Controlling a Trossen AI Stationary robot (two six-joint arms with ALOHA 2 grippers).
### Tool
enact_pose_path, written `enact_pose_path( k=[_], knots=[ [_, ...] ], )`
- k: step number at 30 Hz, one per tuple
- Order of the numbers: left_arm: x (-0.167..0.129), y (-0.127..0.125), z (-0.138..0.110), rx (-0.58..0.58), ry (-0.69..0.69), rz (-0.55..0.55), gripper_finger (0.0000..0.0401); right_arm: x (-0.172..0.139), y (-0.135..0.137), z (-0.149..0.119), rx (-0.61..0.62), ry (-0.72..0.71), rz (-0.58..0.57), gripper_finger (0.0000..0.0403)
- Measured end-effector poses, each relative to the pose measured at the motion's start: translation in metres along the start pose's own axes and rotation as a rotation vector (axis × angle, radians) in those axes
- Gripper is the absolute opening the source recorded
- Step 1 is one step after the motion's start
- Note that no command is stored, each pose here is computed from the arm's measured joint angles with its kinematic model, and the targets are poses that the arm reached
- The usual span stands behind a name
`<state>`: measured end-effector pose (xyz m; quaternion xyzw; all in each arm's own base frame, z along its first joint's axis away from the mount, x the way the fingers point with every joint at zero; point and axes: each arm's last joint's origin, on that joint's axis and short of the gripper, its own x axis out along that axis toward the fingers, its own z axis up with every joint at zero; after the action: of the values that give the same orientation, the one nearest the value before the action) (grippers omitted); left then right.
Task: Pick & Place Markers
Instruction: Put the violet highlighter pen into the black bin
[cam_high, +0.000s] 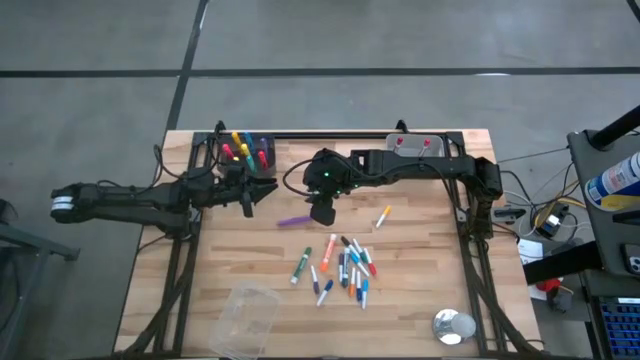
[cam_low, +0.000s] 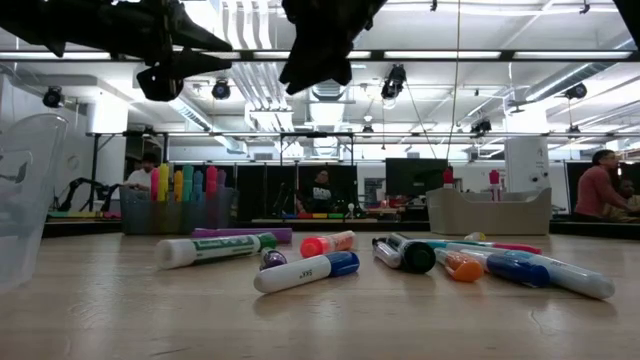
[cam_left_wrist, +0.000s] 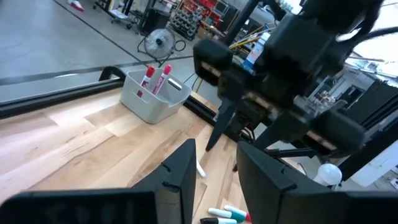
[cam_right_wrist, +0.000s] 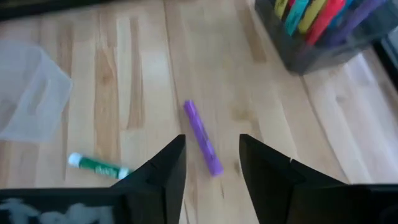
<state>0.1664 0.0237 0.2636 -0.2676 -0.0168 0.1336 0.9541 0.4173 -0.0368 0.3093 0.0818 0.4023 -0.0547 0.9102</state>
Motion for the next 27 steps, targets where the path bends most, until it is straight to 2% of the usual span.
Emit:
enact_pose_path(
  k=[3,7,12,17,23,27],
  knots=[
    [-0.001,-0.001,0.001,0.001,-0.005,-0.008,0.0108,0.001,0.000,-0.004,-0.009,0.039,0.022,0.0154],
    [-0.003,-0.001,0.002,0.005,-0.005,-0.022,0.0108,0.016,0.009,-0.011,-0.171,0.084,0.133,0.0153],
    [-0.007,-0.003,0.005,0.000,-0.017,-0.054,0.0108,0.038,0.014,-0.020,-0.264,0.137,0.136,0.0149],
    [-0.011,-0.006,0.007,-0.008,-0.010,-0.113,0.0108,0.067,0.019,-0.033,-0.420,0.203,0.121,0.0164],
    [-0.014,-0.006,0.009,-0.009,-0.016,-0.126,0.0108,0.102,0.009,-0.042,-0.445,0.222,0.113,0.0211],
    [-0.015,-0.007,0.009,-0.009,-0.010,-0.143,0.0108,0.114,0.001,-0.044,-0.424,0.225,0.075,0.0235]
  ],
)
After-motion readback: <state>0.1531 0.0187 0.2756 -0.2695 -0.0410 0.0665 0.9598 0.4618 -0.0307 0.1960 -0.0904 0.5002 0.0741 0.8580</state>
